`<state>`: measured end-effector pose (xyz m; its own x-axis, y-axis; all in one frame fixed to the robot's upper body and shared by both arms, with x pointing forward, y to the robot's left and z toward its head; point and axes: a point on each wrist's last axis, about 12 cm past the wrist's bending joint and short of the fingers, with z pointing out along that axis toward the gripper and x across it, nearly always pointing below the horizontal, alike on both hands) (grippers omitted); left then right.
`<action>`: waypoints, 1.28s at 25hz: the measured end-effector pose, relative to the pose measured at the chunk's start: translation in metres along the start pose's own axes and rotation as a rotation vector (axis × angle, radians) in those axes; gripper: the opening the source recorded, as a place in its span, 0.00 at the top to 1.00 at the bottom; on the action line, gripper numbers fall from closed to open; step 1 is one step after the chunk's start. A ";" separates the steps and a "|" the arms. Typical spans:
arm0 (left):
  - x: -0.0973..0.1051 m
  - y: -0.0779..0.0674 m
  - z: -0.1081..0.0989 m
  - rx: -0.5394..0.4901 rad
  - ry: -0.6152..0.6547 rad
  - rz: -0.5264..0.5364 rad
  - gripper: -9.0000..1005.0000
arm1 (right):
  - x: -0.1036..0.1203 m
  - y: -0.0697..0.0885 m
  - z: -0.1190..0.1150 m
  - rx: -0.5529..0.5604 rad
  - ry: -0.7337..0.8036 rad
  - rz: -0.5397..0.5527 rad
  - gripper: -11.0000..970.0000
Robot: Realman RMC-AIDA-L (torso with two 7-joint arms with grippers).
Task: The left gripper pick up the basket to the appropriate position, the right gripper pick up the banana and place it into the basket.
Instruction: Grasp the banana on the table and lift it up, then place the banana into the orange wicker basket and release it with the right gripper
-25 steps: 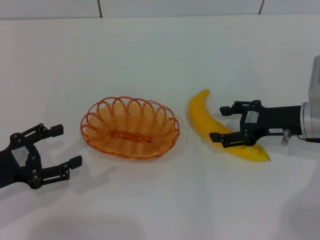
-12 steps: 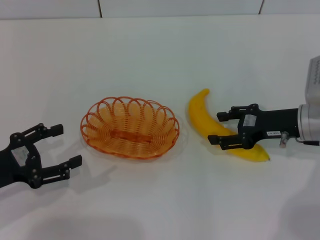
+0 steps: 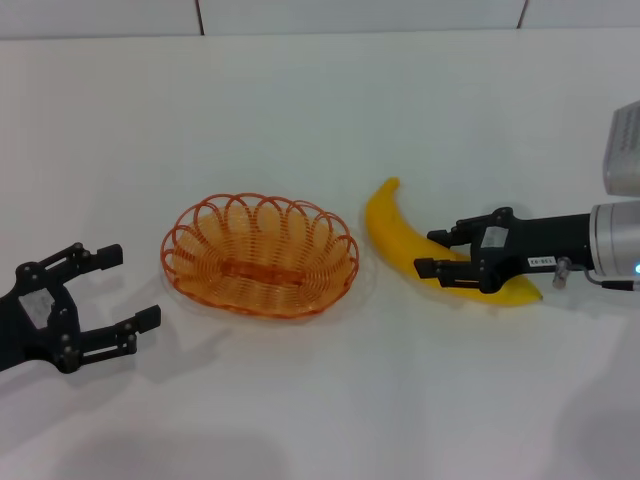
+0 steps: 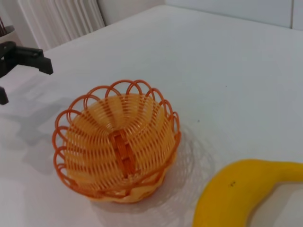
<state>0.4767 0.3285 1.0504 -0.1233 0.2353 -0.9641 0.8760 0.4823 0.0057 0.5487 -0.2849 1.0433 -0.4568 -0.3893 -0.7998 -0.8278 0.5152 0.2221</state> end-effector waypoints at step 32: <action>-0.003 0.001 0.007 0.029 -0.004 0.006 0.11 | -0.075 0.041 0.064 -0.233 -0.326 -0.366 0.51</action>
<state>0.4813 0.3226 1.0519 -0.1161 0.2351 -0.9650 0.8897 0.4566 0.0042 0.5699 -0.1858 1.0773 -0.0312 -0.2354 -0.9714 -0.9812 0.1926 -0.0152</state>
